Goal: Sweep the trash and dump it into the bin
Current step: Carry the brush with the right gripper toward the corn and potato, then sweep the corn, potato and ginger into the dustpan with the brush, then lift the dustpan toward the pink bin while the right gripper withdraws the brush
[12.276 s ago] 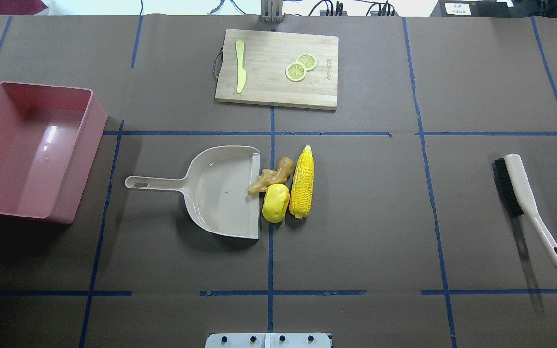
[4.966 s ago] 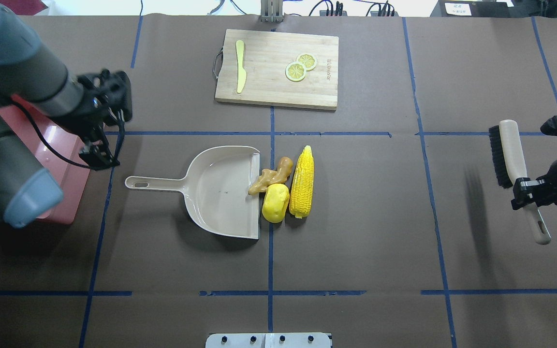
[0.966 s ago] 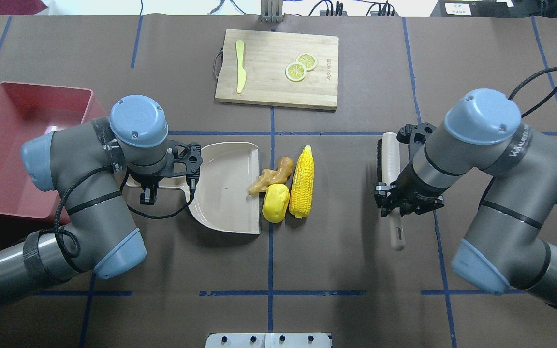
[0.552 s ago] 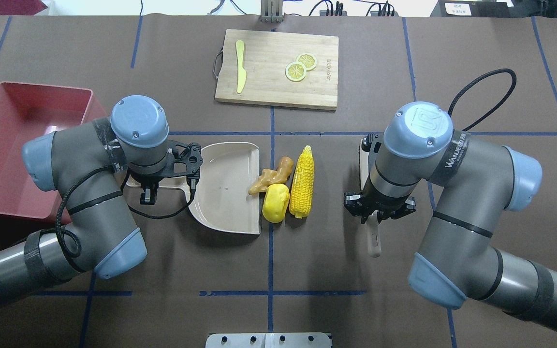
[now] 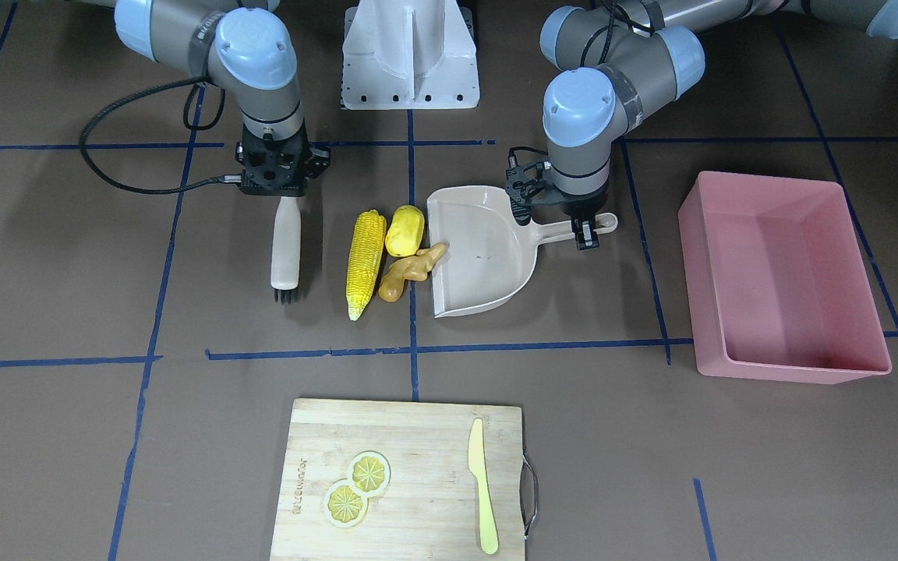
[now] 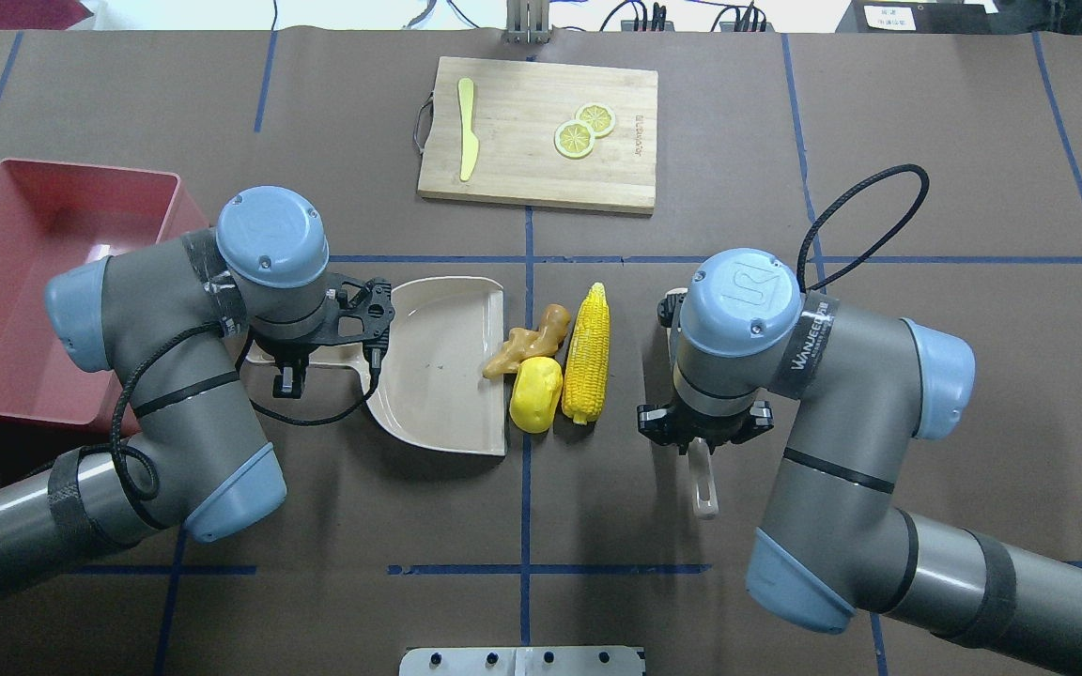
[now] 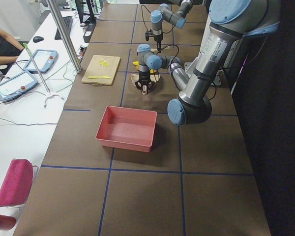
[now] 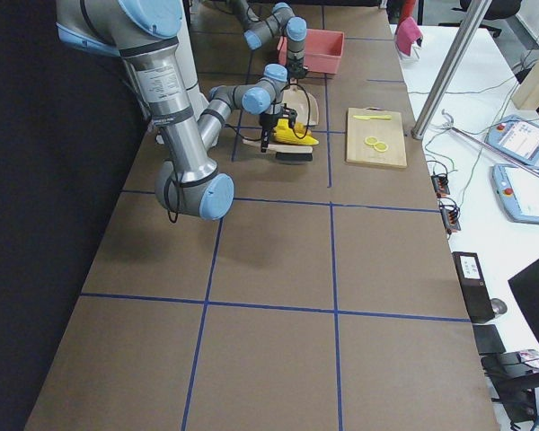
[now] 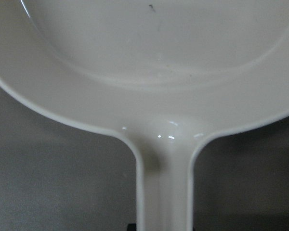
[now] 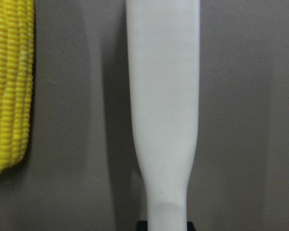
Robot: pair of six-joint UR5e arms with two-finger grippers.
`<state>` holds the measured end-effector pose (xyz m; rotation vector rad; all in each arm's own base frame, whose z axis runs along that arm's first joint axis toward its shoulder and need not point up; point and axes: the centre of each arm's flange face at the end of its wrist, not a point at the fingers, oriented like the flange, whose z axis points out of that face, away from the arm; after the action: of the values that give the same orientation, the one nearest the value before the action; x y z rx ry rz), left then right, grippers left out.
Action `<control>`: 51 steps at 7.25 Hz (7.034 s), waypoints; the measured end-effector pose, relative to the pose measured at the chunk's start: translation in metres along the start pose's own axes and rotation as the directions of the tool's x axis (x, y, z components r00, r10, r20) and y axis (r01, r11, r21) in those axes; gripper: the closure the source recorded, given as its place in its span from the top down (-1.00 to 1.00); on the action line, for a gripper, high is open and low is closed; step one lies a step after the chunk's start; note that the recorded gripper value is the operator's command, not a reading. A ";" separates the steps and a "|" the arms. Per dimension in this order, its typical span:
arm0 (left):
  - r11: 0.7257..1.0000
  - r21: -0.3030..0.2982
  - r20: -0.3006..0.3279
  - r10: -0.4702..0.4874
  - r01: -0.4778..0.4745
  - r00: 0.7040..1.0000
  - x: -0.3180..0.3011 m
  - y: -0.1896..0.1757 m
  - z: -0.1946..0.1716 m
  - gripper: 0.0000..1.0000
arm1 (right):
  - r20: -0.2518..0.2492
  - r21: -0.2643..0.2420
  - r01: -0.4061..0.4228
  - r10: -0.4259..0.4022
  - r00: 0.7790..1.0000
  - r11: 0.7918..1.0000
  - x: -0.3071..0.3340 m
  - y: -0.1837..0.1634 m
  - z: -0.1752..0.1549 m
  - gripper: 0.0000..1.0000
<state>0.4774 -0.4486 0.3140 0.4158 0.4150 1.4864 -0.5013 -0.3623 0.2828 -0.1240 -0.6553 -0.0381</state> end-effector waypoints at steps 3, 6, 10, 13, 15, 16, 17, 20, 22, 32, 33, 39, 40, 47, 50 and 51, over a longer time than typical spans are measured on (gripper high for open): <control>1.000 -0.011 0.019 0.002 -0.002 1.000 0.000 -0.001 0.000 -1.00 | -0.016 -0.028 0.028 -0.029 0.999 0.999 -0.035 0.007 0.018 -1.00; 1.000 -0.023 0.031 0.011 -0.010 0.999 0.005 -0.004 0.004 -1.00 | -0.007 -0.034 0.052 -0.052 0.999 0.998 -0.071 0.011 0.018 -1.00; 1.000 -0.027 0.036 0.013 -0.012 0.999 0.006 -0.005 0.004 -1.00 | 0.028 -0.018 0.070 -0.070 0.997 0.997 -0.112 0.006 -0.002 -1.00; 0.999 -0.052 0.043 0.010 -0.008 0.999 0.005 -0.011 -0.004 -1.00 | 0.042 -0.015 0.078 -0.078 0.996 0.997 -0.120 0.008 -0.009 -1.00; 0.995 -0.097 0.078 0.008 0.000 0.997 0.000 -0.013 -0.013 -1.00 | 0.047 -0.020 0.086 -0.085 0.995 0.996 -0.125 0.014 -0.008 -1.00; 0.995 -0.104 0.083 0.008 0.001 0.996 0.000 -0.013 -0.015 -0.99 | 0.048 -0.023 0.090 -0.089 0.995 0.996 -0.127 0.017 -0.007 -1.00; 0.994 -0.107 0.085 0.008 0.001 0.996 0.000 -0.013 -0.015 -0.97 | 0.049 -0.025 0.094 -0.093 0.994 0.995 -0.129 0.020 -0.006 -1.00; 0.994 -0.110 0.086 0.007 0.003 0.996 0.000 -0.013 -0.014 -0.96 | 0.097 -0.009 0.118 -0.116 0.988 0.993 -0.149 0.019 0.000 -1.00; 0.994 -0.113 0.085 0.006 0.003 0.996 0.000 -0.012 -0.013 -0.96 | 0.119 0.000 0.132 -0.131 0.984 0.991 -0.163 0.020 -0.008 -1.00; 1.000 -0.017 0.001 0.025 -0.025 1.000 0.010 -0.006 0.011 -0.95 | 0.153 0.019 0.130 -0.132 0.979 0.991 -0.188 0.004 -0.041 -1.00; 1.000 0.006 -0.024 0.024 -0.024 0.999 0.012 -0.006 0.012 -0.95 | 0.157 0.023 0.128 -0.130 0.979 0.991 -0.187 0.002 -0.045 -1.00; 0.993 0.115 -0.120 0.000 0.014 0.993 0.002 0.001 -0.001 -0.99 | 0.246 0.058 0.068 -0.080 0.966 0.996 -0.093 0.000 -0.151 -1.00; 0.990 0.141 -0.136 0.000 0.020 0.991 0.000 0.001 -0.006 -0.99 | 0.233 0.060 0.046 -0.059 0.971 0.997 -0.067 0.003 -0.160 -1.00; 0.903 0.295 -0.116 -0.292 0.314 0.949 -0.076 0.157 -0.114 -0.97 | 0.139 0.122 -0.062 0.045 0.989 0.991 0.119 -0.041 -0.185 -1.00; 0.801 0.278 -0.147 -0.510 0.530 0.848 -0.101 0.293 -0.142 -0.97 | 0.119 0.113 -0.054 0.040 0.992 0.992 0.196 -0.065 -0.186 -1.00; 0.757 0.265 -0.146 -0.581 0.598 0.801 -0.102 0.340 -0.147 -0.97 | 0.109 0.110 -0.045 0.033 0.994 0.993 0.217 -0.071 -0.185 -1.00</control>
<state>0.1061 -0.5346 0.3611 0.4310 0.7477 0.8108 -0.2232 -0.4552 0.2772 -0.0305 -0.7600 0.0430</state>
